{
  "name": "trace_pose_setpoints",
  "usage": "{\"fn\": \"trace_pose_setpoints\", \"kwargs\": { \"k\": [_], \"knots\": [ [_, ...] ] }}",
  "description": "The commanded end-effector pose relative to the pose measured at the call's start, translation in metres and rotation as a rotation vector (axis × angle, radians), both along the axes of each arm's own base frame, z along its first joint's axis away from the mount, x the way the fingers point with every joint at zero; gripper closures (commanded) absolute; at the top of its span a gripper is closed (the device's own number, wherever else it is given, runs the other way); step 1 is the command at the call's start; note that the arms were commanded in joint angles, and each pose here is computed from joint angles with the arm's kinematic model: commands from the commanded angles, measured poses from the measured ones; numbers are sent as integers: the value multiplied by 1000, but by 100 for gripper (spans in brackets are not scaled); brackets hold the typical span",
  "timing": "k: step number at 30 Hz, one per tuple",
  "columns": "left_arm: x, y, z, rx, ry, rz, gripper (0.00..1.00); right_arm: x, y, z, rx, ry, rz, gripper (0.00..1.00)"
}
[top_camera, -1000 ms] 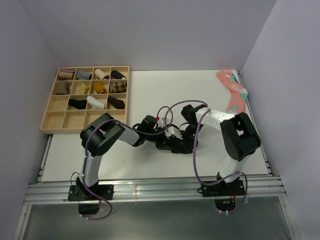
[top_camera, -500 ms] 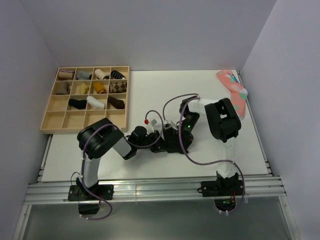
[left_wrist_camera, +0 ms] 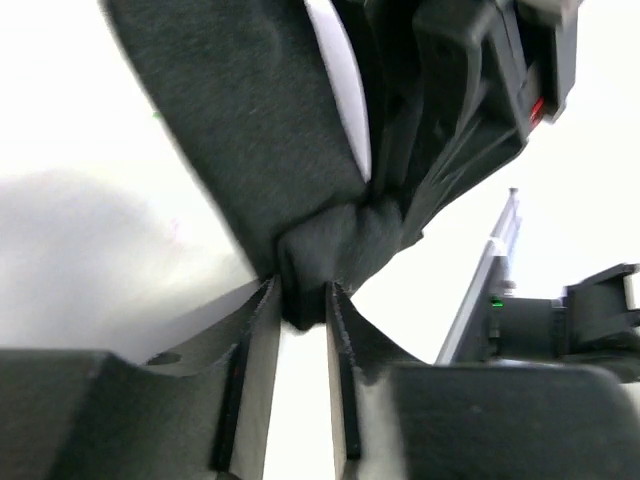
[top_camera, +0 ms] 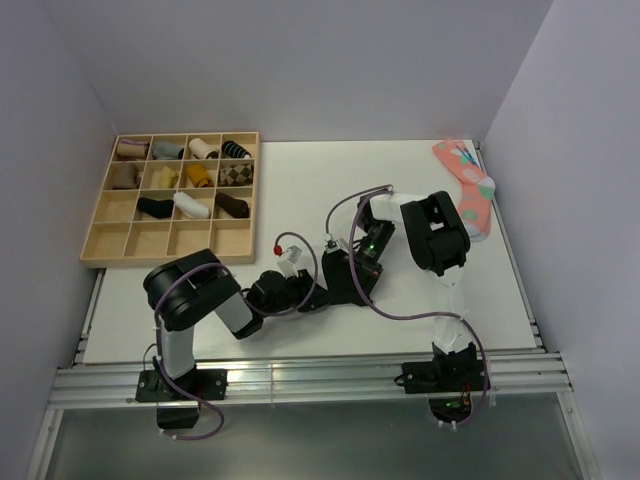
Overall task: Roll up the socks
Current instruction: Roll the sock at the center of the board.
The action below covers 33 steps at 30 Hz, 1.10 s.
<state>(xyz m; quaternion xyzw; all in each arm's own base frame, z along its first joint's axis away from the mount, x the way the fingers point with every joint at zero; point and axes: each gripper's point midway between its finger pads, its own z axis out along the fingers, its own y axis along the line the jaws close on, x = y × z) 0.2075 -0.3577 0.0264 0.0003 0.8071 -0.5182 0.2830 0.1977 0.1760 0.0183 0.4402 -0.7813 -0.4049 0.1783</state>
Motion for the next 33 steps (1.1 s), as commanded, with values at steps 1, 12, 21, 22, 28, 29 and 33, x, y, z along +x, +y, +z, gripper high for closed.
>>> {"fn": "trace_pose_setpoints", "kwargs": {
  "k": [1,12,21,22,28,29,33],
  "knots": [
    [-1,28,-20,168,-103,73,69,7,-15,-8,-106,8,3,81],
    [1,1,46,314,-496,55,54,5,-22,-9,-165,69,14,81],
    [10,-23,49,418,-636,-34,49,3,-26,-10,-192,75,19,81],
    [10,-25,48,420,-646,-44,49,4,-26,-10,-193,73,19,81],
    [1,-43,35,418,-666,-165,47,5,-27,-12,-197,68,25,82],
    [-2,-44,28,419,-652,-182,47,5,-27,-12,-196,72,25,82],
    [-7,-45,16,409,-629,-205,47,5,-27,-13,-194,76,21,82]
  ]
}}
